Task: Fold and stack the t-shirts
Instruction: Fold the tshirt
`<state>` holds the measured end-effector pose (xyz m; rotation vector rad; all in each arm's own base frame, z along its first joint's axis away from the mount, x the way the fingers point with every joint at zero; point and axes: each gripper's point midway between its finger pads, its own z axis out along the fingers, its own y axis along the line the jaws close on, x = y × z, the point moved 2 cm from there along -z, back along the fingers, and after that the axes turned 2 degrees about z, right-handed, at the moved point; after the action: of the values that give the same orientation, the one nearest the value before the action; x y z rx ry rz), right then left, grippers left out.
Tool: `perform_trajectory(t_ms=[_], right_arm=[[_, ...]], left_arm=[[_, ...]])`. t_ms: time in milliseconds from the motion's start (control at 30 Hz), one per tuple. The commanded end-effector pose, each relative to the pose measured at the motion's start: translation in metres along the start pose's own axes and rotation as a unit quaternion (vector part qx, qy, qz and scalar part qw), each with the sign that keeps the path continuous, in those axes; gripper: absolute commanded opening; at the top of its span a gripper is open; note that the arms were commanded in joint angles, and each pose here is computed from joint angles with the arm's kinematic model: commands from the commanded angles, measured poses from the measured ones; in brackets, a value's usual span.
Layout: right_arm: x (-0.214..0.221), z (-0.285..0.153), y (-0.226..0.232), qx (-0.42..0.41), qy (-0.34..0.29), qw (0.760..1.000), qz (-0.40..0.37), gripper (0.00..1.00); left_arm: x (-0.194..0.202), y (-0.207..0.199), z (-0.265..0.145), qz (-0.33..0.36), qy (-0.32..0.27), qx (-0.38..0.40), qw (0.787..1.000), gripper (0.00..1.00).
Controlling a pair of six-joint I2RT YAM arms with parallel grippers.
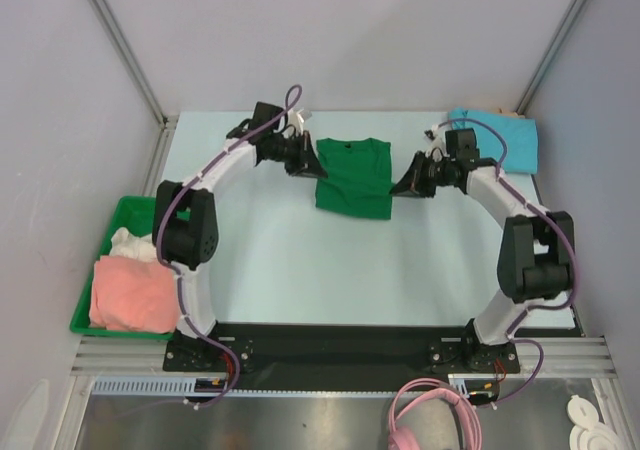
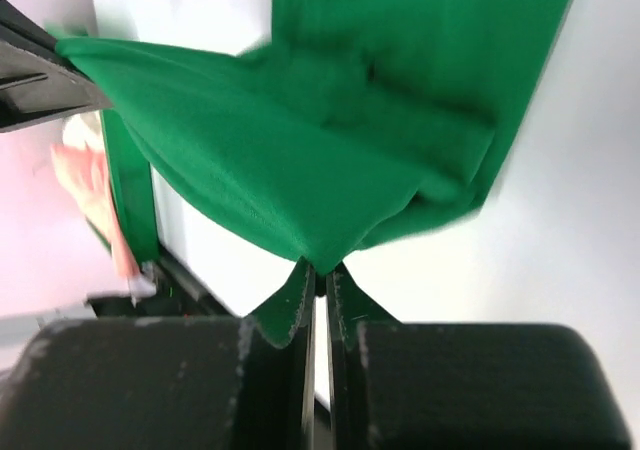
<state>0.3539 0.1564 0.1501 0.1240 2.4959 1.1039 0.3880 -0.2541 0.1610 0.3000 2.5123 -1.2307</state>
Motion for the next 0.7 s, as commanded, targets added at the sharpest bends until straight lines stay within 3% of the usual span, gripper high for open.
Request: perform_trajectory(t_ms=[0, 200, 267, 300, 367, 400, 433, 533, 667], right_arm=[[-0.071, 0.007, 0.005, -0.009, -0.068, 0.996, -0.052, 0.0], [-0.135, 0.05, -0.011, -0.008, -0.085, 0.993, -0.078, 0.0], [-0.158, 0.067, -0.02, -0.003, -0.097, 0.992, -0.081, 0.01], [-0.165, 0.072, -0.024, 0.001, -0.105, 0.991, -0.079, 0.2], [-0.178, 0.084, -0.027, 0.004, -0.119, 0.988, -0.098, 0.44], [-0.181, 0.085, -0.029, 0.012, -0.124, 0.987, -0.099, 0.65], [-0.186, 0.082, -0.031, 0.021, -0.134, 0.985, -0.103, 0.73], [-0.192, 0.063, -0.026, 0.033, -0.148, 0.98, -0.131, 0.83], [-0.171, 0.051, -0.04, 0.038, -0.121, 0.985, -0.12, 0.84]], left_arm=[[-0.058, 0.01, -0.003, 0.072, -0.058, -0.018, 0.996, 0.01], [-0.122, 0.039, 0.023, 0.109, -0.116, -0.047, 0.986, 0.01], [-0.143, 0.058, 0.034, 0.121, -0.139, -0.078, 0.98, 0.12], [-0.154, 0.065, 0.034, 0.131, -0.154, -0.09, 0.975, 0.28], [-0.175, 0.08, 0.037, 0.144, -0.187, -0.131, 0.963, 0.63], [-0.182, 0.079, 0.035, 0.161, -0.197, -0.139, 0.957, 0.64], [-0.19, 0.073, 0.027, 0.171, -0.212, -0.147, 0.951, 0.66], [-0.2, 0.055, 0.001, 0.183, -0.24, -0.172, 0.938, 0.77], [-0.189, 0.023, -0.018, 0.192, -0.236, -0.144, 0.942, 0.78]])
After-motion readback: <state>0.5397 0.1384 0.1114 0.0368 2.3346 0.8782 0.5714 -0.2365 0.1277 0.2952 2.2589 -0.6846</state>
